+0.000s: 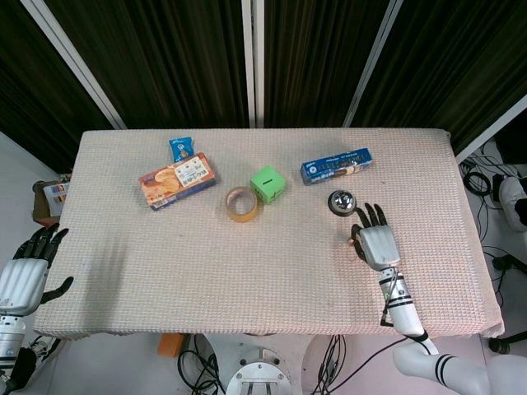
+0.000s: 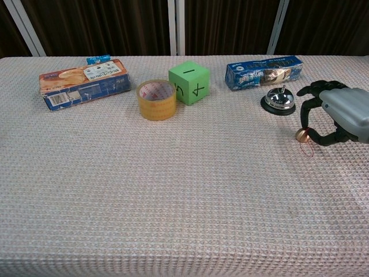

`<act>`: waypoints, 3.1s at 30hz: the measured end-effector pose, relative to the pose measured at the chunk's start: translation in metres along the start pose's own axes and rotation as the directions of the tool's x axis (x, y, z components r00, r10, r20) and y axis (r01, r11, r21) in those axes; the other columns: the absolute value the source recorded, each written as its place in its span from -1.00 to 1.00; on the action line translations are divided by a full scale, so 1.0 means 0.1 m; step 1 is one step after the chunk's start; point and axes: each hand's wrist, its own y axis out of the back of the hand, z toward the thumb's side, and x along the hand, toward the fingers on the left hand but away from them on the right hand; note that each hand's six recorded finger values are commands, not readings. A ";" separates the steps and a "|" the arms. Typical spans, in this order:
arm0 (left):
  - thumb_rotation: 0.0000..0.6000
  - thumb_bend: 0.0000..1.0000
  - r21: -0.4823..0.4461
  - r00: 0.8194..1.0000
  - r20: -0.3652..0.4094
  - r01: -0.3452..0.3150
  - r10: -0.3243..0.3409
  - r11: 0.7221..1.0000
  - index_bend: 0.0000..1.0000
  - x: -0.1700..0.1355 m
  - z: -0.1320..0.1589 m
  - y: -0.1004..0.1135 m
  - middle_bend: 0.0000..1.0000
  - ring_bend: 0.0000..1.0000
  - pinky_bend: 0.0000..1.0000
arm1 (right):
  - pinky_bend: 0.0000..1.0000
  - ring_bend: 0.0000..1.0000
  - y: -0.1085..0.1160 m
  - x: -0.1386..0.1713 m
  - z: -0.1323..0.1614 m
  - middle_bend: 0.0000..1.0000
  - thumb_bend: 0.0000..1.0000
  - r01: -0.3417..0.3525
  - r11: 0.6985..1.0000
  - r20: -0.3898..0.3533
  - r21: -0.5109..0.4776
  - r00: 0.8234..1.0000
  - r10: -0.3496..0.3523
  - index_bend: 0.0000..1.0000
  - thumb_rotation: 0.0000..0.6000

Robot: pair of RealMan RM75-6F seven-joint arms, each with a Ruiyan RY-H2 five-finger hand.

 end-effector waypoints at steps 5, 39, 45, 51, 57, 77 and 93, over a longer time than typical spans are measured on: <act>1.00 -0.50 0.000 1.000 -0.001 0.000 0.000 1.000 -0.83 0.00 0.00 0.00 -0.92 -0.97 -0.63 | -1.00 -1.00 0.00 0.00 0.00 -0.70 -0.25 0.003 1.000 0.003 0.000 1.000 -0.003 0.28 1.00; 1.00 -0.50 -0.001 1.000 0.000 0.007 -0.007 1.000 -0.83 -0.01 0.00 -0.03 -0.92 -0.97 -0.63 | -1.00 -1.00 0.35 0.08 0.16 -0.63 -0.13 0.123 0.991 -0.096 0.046 0.988 -0.119 0.78 1.00; 1.00 -0.50 -0.004 1.000 0.003 0.010 -0.010 1.000 -0.83 0.00 0.01 -0.04 -0.92 -0.97 -0.63 | -1.00 -1.00 0.25 0.09 0.14 -0.63 -0.13 0.058 0.998 -0.070 0.019 0.996 -0.057 0.78 1.00; 1.00 -0.50 -0.003 1.000 0.001 0.009 -0.009 1.000 -0.83 0.00 -0.01 -0.03 -0.92 -0.97 -0.63 | -1.00 -1.00 0.18 0.09 0.12 -0.63 -0.13 0.033 0.999 -0.063 0.027 0.998 -0.031 0.78 1.00; 1.00 -0.50 -0.005 1.000 -0.001 0.007 -0.007 1.000 -0.83 -0.01 -0.02 -0.02 -0.92 -0.97 -0.63 | -1.00 -1.00 0.10 0.09 0.09 -0.63 -0.13 0.012 0.999 -0.058 0.045 0.998 -0.009 0.74 1.00; 1.00 -0.50 -0.002 1.000 0.001 0.004 -0.004 1.000 -0.83 -0.02 -0.01 -0.02 -0.92 -0.97 -0.63 | -1.00 -1.00 0.06 0.13 0.05 -0.76 -0.48 -0.030 0.999 -0.072 0.041 0.997 0.033 -0.57 1.00; 1.00 -0.50 -0.006 0.999 -0.003 -0.034 0.034 0.999 -0.83 -0.04 -0.04 0.07 -0.92 -0.97 -0.63 | -1.00 -1.00 0.54 0.65 -0.23 -1.00 -0.84 -0.018 0.999 -0.085 0.036 0.996 0.021 -1.00 1.00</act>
